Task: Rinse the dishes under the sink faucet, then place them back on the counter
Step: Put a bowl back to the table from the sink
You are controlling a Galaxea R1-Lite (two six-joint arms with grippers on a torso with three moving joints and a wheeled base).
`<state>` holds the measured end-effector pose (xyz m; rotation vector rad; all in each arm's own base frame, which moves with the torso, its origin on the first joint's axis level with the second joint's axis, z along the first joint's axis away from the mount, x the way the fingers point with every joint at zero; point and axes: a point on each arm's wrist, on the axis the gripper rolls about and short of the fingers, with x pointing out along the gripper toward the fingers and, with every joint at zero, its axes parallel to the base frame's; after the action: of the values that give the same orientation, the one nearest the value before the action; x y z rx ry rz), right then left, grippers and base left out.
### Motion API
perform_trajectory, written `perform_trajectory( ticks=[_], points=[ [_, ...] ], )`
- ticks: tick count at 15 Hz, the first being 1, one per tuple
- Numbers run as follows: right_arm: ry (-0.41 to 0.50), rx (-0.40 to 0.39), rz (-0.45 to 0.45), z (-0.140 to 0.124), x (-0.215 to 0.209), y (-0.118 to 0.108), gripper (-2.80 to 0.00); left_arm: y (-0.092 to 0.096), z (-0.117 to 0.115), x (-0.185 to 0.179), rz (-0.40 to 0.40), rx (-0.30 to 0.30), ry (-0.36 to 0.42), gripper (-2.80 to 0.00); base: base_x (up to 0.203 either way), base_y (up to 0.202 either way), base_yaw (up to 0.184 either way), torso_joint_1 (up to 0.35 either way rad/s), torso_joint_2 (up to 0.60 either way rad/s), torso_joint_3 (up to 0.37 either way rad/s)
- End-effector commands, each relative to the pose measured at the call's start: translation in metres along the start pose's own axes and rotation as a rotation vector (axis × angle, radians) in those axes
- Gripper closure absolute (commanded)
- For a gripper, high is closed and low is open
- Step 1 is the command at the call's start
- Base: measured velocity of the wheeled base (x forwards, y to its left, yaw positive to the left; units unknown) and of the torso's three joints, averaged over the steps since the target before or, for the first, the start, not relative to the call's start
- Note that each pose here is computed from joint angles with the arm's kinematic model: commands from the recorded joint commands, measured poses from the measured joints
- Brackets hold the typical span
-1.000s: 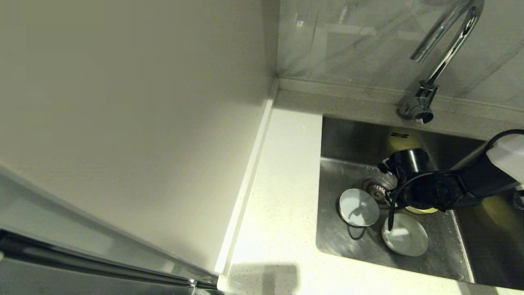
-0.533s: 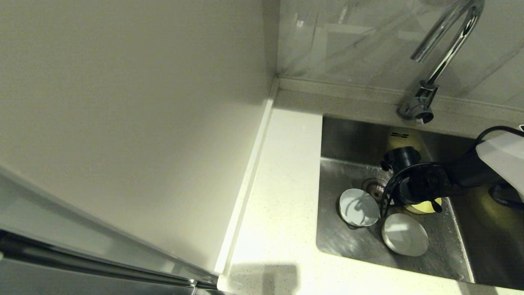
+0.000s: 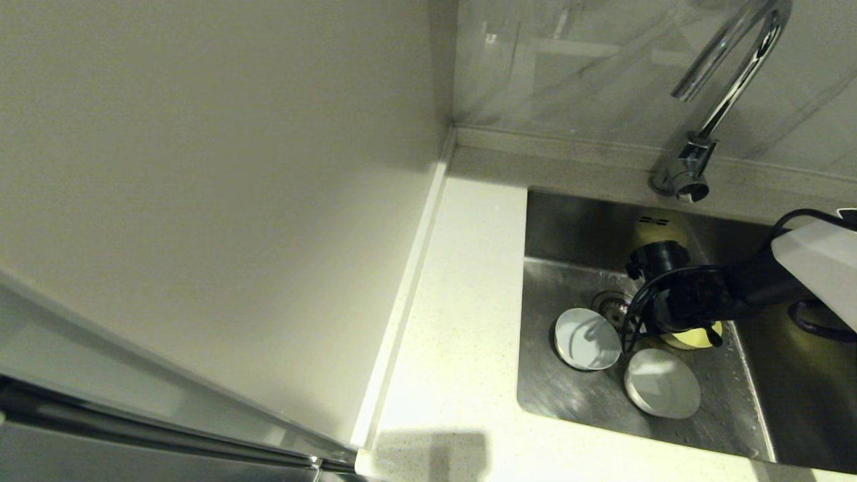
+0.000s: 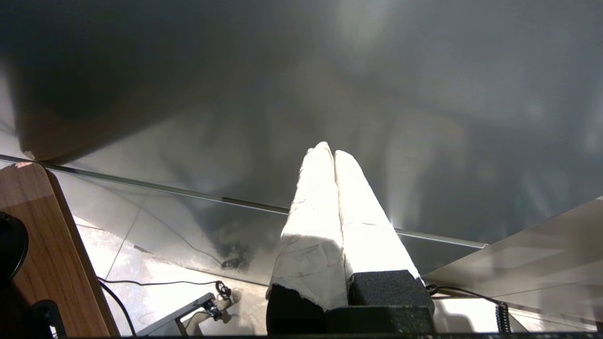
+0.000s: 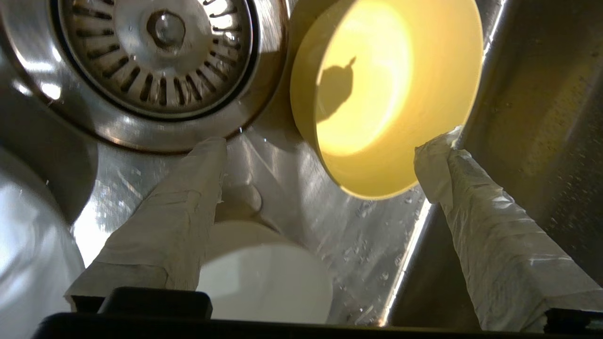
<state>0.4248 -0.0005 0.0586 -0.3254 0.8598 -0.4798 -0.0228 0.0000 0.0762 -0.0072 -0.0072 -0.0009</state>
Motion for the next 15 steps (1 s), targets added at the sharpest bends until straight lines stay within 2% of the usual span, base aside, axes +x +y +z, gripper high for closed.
perform_trajectory(
  ticks=[1,5,14,15],
  points=[
    [0.004,0.0,-0.003,0.001,0.01,0.005,-2.8,0.0,-0.001,0.0,0.001,0.0,0.003,0.0,0.0,0.0,0.0,0.0,0.0,0.0],
    [-0.004,0.006,-0.006,0.006,0.024,0.012,-2.8,0.0,-0.001,0.0,0.001,0.0,0.003,0.0,0.0,0.0,0.0,0.0,0.0,0.0],
    [0.011,0.031,-0.03,0.006,0.044,0.004,-2.8,0.0,-0.001,0.0,0.001,0.0,0.003,0.0,0.0,0.0,0.0,0.0,0.0,0.0],
    [0.014,0.029,-0.03,0.006,0.046,0.005,0.0,0.0,-0.001,0.0,0.001,0.0,0.003,0.0,0.0,0.0,0.0,0.0,0.0,0.0]
  ],
)
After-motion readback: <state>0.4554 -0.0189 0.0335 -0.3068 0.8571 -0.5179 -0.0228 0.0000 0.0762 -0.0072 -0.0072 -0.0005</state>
